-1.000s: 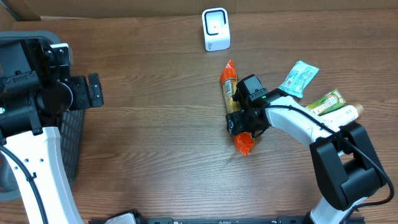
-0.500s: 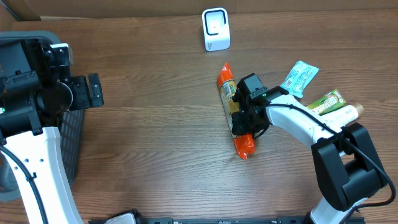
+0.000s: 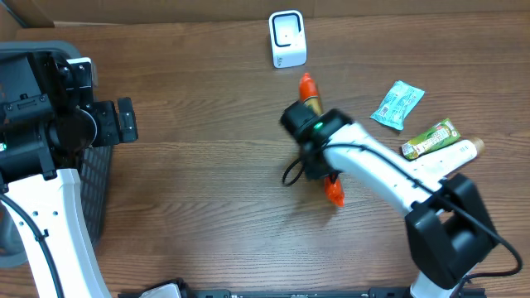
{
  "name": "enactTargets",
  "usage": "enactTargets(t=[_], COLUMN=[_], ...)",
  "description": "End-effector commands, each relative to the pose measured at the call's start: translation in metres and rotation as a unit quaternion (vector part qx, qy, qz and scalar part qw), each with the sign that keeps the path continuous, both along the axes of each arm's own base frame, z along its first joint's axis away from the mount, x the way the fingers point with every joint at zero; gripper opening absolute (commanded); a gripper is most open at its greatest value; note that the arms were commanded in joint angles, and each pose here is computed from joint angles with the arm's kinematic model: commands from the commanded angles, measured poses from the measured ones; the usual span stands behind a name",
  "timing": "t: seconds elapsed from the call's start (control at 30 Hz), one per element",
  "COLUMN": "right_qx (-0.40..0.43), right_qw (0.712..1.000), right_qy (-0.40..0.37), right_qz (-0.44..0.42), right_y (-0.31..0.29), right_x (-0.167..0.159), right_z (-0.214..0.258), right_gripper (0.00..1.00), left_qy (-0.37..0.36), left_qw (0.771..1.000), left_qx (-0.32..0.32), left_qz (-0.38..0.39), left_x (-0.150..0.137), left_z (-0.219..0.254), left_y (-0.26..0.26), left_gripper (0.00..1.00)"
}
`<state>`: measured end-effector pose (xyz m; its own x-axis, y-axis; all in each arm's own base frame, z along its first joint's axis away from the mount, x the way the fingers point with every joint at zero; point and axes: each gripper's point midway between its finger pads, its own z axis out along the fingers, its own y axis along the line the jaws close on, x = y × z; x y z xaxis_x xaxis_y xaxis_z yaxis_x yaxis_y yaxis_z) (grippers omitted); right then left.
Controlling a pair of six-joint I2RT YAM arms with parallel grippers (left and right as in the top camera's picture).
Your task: Scan the item barcode
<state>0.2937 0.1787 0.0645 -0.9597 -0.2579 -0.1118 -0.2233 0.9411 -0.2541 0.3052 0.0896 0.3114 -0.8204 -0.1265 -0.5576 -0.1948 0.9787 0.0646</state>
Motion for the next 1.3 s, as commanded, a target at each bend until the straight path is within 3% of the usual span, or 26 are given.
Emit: enactTargets(t=[0.0, 0.13, 0.37, 0.43, 0.53, 0.63, 0.9, 1.1, 1.17, 1.2, 1.27], right_qx=[-0.078, -0.137, -0.185, -0.187, -0.168, -0.132, 0.005, 0.011, 0.000, -0.009, -0.021], right_qw=[0.990, 0.979, 0.974, 0.975, 0.981, 0.989, 0.996, 0.997, 0.998, 0.999, 0.999], right_qy=[-0.116, -0.153, -0.129, -0.119, -0.093, -0.060, 0.048, 0.036, 0.020, 0.009, 0.003], right_qz=[-0.021, -0.012, 0.001, 0.004, 0.009, 0.008, 0.071, 0.063, 0.054, 0.047, 0.038], right_y=[-0.002, -0.002, -0.008, -0.007, 0.002, 0.018, 0.074, 0.070, 0.060, 0.051, 0.041], right_x=[0.020, 0.024, 0.025, 0.021, 0.010, 0.000, -0.022, -0.015, -0.007, -0.001, 0.004], right_z=[0.022, 0.014, -0.020, -0.024, -0.026, -0.025, -0.025, -0.010, -0.001, 0.005, 0.007], right_gripper=[0.04, 0.04, 0.04, 0.12, 0.32, 0.39, 0.41, 0.43, 0.51, 0.65, 0.80], left_qy=[-0.003, -0.003, -0.003, -0.003, -0.003, -0.003, -0.003, -0.003, -0.003, -0.003, -0.003], left_qw=[1.000, 1.000, 1.000, 1.000, 1.000, 1.000, 1.000, 1.000, 1.000, 1.000, 1.000], left_qx=[0.006, 0.006, 0.007, 0.006, 0.006, 0.006, 0.006, 0.006, 0.006, 0.006, 0.006], left_qz=[-0.006, -0.006, -0.007, -0.006, -0.006, -0.006, -0.006, -0.006, -0.006, -0.006, -0.006], left_x=[0.001, 0.001, 0.001, 0.001, 0.001, 0.001, 0.001, 0.001, 0.001, 0.001, 0.001], left_z=[0.003, 0.003, 0.003, 0.003, 0.003, 0.003, 0.003, 0.003, 0.003, 0.003, 0.003], left_y=[0.000, 0.000, 0.000, 0.000, 0.000, 0.000, 0.000, 0.000, 0.000, 0.000, 0.000], left_gripper=[1.00, 0.99, 0.99, 1.00, 0.99, 1.00, 1.00, 1.00, 0.99, 0.99, 0.99])
